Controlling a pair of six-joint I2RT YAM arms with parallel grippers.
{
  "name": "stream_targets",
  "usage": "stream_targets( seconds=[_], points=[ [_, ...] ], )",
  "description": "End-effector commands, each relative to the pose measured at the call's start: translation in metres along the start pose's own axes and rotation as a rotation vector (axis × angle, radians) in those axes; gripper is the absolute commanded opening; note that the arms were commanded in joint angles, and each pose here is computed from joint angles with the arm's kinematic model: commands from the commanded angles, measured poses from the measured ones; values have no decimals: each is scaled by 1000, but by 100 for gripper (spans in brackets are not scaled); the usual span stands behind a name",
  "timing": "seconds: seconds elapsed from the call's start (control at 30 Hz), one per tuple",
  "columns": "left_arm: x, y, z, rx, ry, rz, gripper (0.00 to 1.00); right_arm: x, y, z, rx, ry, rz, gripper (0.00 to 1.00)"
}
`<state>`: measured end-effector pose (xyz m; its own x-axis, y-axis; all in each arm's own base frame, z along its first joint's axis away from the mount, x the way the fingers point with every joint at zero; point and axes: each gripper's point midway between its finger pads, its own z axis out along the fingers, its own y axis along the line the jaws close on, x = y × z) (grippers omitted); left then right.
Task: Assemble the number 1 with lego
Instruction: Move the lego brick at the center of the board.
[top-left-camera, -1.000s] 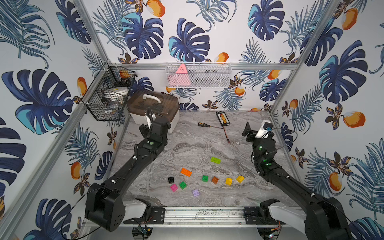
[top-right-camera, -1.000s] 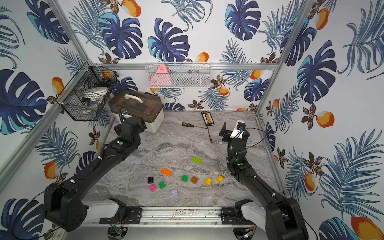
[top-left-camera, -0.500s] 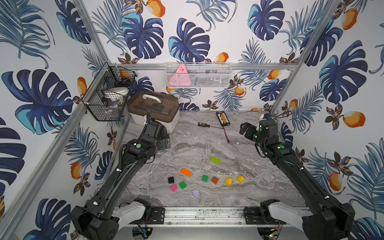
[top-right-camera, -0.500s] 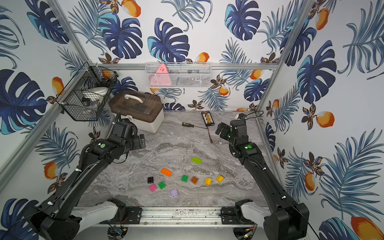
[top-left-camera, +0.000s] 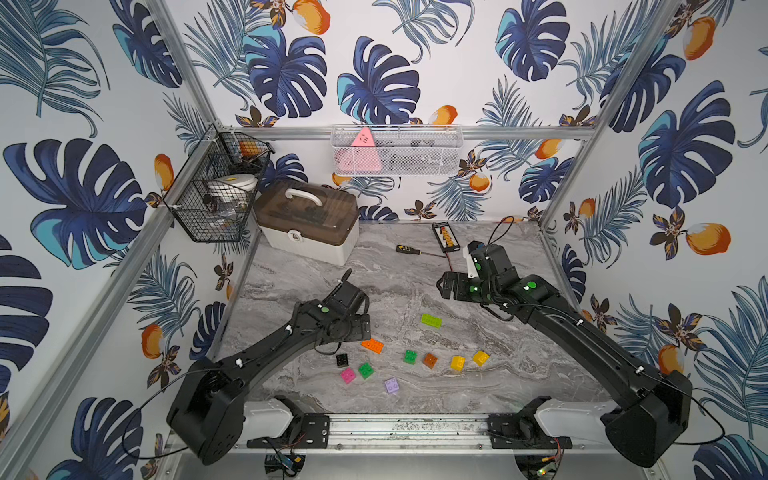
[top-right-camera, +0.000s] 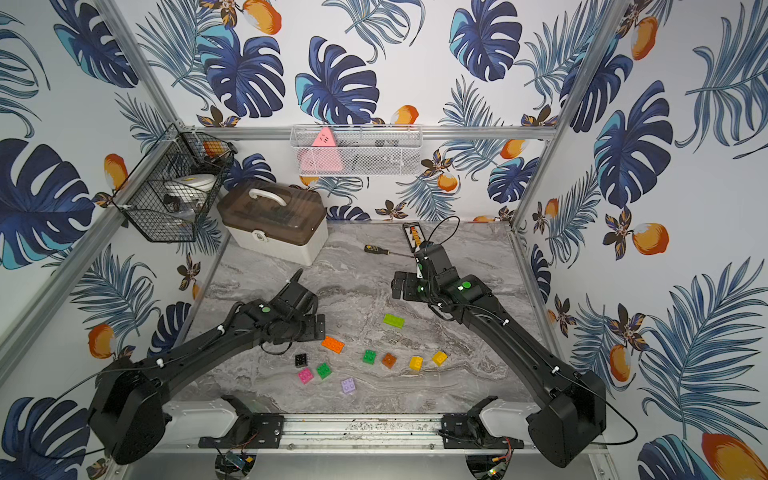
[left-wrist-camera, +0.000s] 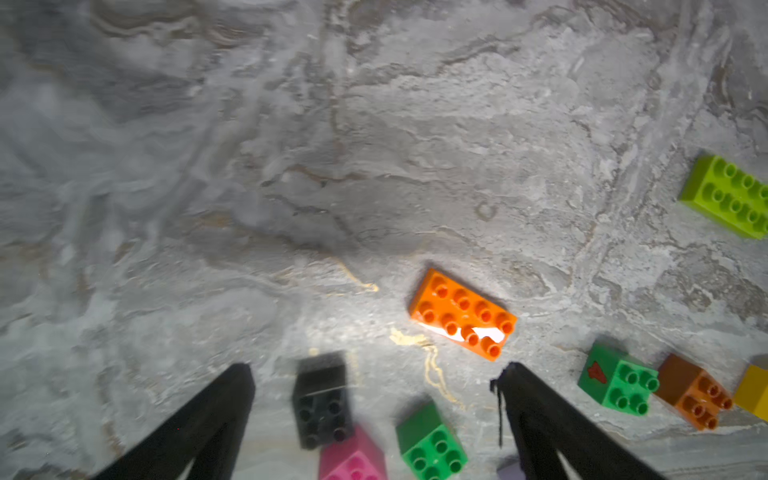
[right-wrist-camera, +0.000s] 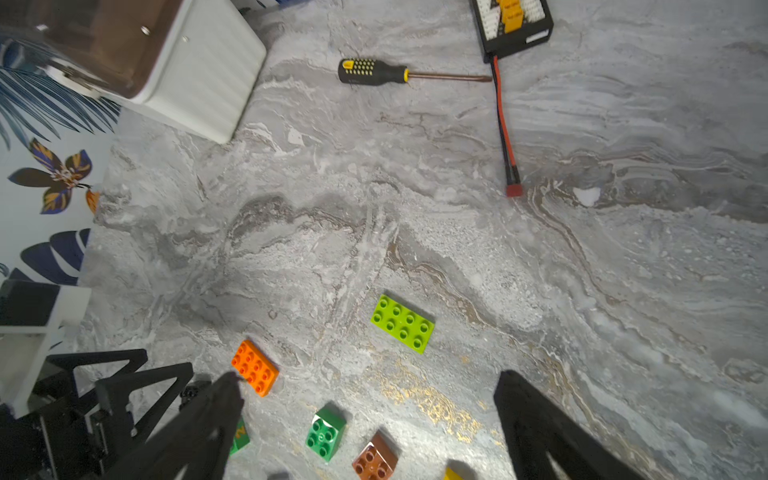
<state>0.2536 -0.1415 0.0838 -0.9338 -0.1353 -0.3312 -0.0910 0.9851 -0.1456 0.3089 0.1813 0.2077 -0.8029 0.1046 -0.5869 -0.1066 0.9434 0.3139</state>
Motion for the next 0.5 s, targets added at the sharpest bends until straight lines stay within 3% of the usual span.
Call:
stream_targets(
  seconds=[0.0,0.2,0.47],
  points=[
    [-2,-32,7,61,1,65,99,13,-11,9,39,27,19,100],
    [20,-43,25,37,98,195,99,12,-9,14,39,55,12,100],
    [27,-42,45,-5,167,259,99,0,-1,3,-22,13,41,100]
  ],
)
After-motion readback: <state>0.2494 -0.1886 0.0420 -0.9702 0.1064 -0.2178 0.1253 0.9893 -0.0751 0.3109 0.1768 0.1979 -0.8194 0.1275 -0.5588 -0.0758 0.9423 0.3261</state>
